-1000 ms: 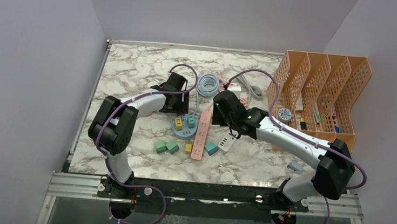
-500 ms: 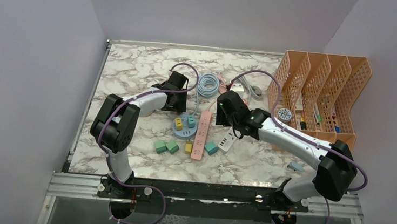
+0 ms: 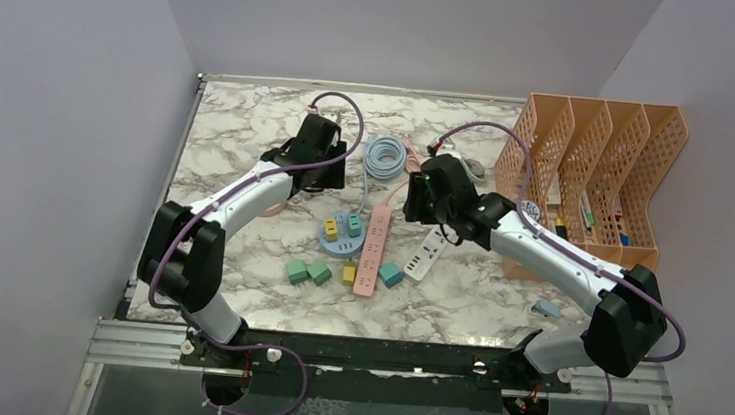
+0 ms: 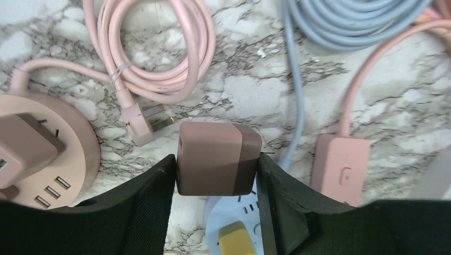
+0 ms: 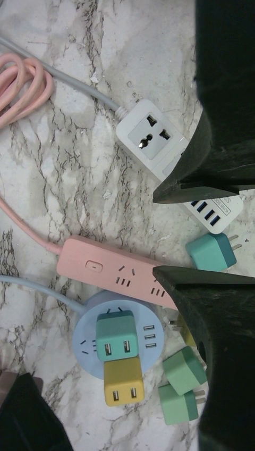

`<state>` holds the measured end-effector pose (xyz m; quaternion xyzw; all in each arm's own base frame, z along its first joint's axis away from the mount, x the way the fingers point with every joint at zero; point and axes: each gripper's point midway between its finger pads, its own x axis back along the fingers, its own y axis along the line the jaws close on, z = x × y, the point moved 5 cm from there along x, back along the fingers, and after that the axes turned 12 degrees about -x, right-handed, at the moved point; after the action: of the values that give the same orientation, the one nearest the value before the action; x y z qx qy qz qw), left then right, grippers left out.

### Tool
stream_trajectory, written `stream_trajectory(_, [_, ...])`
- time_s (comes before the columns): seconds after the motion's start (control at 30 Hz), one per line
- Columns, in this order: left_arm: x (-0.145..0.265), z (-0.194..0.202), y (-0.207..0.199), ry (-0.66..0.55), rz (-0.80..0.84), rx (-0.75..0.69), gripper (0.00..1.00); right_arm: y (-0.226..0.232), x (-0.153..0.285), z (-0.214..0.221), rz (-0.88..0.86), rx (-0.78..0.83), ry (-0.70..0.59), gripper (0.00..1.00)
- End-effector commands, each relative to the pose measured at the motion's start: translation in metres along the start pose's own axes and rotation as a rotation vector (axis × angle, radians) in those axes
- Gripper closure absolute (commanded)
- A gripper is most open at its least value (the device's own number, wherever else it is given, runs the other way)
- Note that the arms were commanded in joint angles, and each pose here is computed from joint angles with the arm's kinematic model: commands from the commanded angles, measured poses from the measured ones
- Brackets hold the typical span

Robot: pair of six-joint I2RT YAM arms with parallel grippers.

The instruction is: Insert the plug

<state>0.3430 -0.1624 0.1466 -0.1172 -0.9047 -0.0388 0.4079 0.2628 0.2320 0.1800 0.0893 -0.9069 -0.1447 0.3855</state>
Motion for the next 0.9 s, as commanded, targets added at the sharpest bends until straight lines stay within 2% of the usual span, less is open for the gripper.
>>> stream_trajectory(0.0, [0.031, -0.036, -0.018, -0.151, 0.16, -0.061, 0.5, 0.019, 0.018, -0.042, -0.178, -0.011, -0.027, 0.53])
stream_trajectory(0.23, [0.066, -0.044, -0.067, -0.307, 0.474, -0.274, 0.5, 0.038, 0.042, -0.08, -0.451, -0.018, 0.102, 0.52])
stream_trajectory(0.4, [0.092, -0.04, -0.107, -0.449, 0.634, -0.438, 0.5, 0.044, 0.051, -0.089, -0.546, -0.041, 0.207, 0.49])
stream_trajectory(0.57, [0.107, -0.037, -0.12, -0.592, 0.705, -0.542, 0.52, 0.039, 0.052, -0.088, -0.597, -0.061, 0.237, 0.47])
stream_trajectory(0.7, [0.115, -0.031, -0.129, -0.644, 0.767, -0.61, 0.52, 0.032, 0.043, -0.079, -0.586, -0.056, 0.249, 0.49])
stream_trajectory(0.87, [0.12, -0.031, -0.136, -0.693, 0.774, -0.671, 0.52, 0.034, 0.036, -0.063, -0.637, -0.051, 0.35, 0.52])
